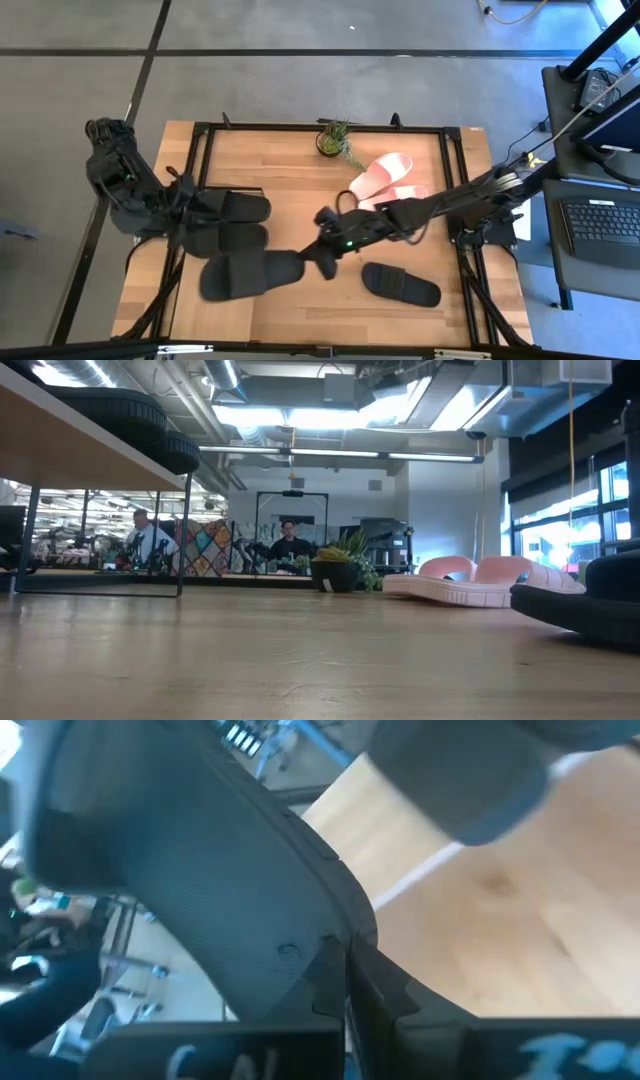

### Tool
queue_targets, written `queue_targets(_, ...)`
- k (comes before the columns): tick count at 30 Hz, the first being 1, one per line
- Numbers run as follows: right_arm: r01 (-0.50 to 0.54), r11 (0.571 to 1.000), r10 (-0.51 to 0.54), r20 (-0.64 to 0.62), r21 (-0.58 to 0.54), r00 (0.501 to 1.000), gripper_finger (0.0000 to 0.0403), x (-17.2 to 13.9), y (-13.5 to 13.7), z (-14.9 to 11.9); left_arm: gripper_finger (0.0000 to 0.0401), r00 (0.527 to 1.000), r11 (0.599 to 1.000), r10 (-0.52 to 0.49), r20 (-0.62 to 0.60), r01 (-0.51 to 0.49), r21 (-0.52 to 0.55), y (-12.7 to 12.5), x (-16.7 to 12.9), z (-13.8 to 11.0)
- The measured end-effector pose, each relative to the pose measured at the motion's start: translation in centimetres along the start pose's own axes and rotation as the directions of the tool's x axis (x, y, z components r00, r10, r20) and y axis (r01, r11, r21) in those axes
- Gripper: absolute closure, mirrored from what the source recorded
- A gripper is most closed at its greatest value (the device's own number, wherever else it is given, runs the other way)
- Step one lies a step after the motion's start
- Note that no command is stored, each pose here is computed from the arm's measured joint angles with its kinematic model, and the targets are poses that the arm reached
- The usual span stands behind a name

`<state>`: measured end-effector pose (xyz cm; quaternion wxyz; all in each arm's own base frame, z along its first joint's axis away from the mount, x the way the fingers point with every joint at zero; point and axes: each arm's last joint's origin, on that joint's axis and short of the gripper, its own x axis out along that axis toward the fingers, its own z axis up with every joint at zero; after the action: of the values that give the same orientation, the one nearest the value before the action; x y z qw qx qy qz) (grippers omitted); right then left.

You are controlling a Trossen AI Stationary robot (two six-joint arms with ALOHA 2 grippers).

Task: Pick and place slides into the shelf
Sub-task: Put the black slipper on the shelf

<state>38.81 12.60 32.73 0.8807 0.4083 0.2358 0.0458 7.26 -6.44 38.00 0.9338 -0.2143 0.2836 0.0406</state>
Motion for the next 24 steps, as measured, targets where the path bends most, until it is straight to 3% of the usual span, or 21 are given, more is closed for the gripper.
queue_targets(5,-0.043,0.998,0.041,-0.052,-0.037,0.998,0.0397,3.7,0.8,1.1,0.0226,1.000,1.000,-0.015,0.010,0.015,-0.014,1.7,-1.2,0.2)
queue_targets(10,0.019,0.999,-0.022,-0.090,-0.030,0.996,0.0397,6.2,1.2,2.3,0.0226,0.999,0.999,-0.041,0.026,0.042,-0.035,2.6,-2.0,0.3)
queue_targets(24,0.173,0.965,-0.148,-0.133,0.198,0.980,0.0399,11.3,-0.5,1.3,0.0226,0.995,0.995,-0.097,-0.035,0.097,-0.003,2.8,-2.2,0.2)
